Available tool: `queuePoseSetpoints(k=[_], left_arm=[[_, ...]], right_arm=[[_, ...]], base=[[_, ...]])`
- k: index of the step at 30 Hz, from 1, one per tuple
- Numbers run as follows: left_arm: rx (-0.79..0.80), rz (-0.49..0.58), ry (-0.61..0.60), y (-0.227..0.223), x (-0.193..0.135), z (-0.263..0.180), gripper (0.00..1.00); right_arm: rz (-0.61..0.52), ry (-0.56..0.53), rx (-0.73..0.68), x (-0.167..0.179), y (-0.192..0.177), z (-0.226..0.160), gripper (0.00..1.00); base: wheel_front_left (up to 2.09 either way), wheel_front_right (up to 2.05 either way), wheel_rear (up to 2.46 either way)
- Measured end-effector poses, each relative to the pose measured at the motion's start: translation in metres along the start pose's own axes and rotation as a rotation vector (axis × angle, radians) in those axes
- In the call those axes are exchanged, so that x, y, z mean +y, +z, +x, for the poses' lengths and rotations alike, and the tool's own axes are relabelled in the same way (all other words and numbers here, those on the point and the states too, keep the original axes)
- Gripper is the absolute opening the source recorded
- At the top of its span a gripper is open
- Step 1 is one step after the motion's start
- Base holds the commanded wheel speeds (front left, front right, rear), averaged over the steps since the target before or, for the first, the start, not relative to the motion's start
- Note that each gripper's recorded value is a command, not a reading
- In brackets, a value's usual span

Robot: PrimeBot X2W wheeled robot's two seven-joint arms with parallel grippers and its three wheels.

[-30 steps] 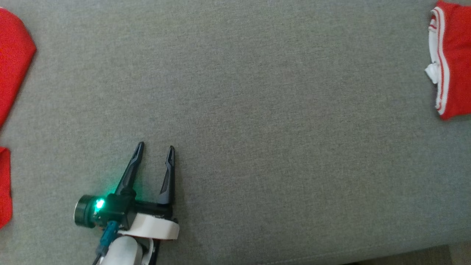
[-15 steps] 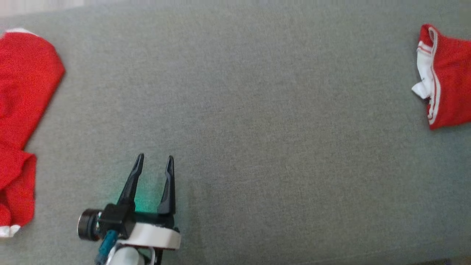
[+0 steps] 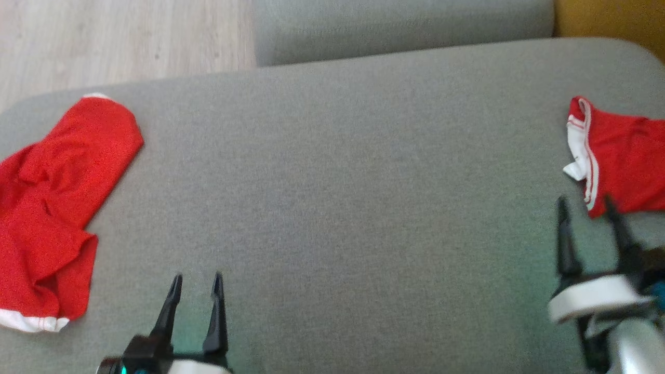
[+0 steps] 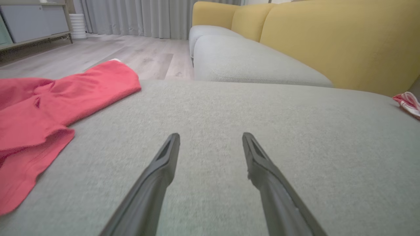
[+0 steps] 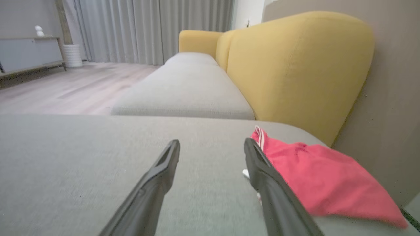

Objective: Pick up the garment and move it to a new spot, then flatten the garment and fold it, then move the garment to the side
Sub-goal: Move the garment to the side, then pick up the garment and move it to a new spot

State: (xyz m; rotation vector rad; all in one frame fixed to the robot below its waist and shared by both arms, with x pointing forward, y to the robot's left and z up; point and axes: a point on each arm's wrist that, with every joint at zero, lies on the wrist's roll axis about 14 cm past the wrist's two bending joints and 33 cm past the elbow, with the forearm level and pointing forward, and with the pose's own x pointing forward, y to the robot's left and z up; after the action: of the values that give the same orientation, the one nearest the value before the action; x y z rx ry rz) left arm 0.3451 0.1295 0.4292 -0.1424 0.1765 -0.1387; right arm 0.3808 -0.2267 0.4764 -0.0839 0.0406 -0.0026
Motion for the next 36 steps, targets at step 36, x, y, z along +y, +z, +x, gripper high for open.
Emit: queuePoseSetpoints(k=[36], left_arm=[[-0.012, -0.025, 0.132, -0.005, 0.039, -0.047, 1.00]], right_arm=[[0.086, 0.216, 0.111, 0.094, -0.037, -0.050, 1.00]], base=[[0.00, 0.00, 0.00]])
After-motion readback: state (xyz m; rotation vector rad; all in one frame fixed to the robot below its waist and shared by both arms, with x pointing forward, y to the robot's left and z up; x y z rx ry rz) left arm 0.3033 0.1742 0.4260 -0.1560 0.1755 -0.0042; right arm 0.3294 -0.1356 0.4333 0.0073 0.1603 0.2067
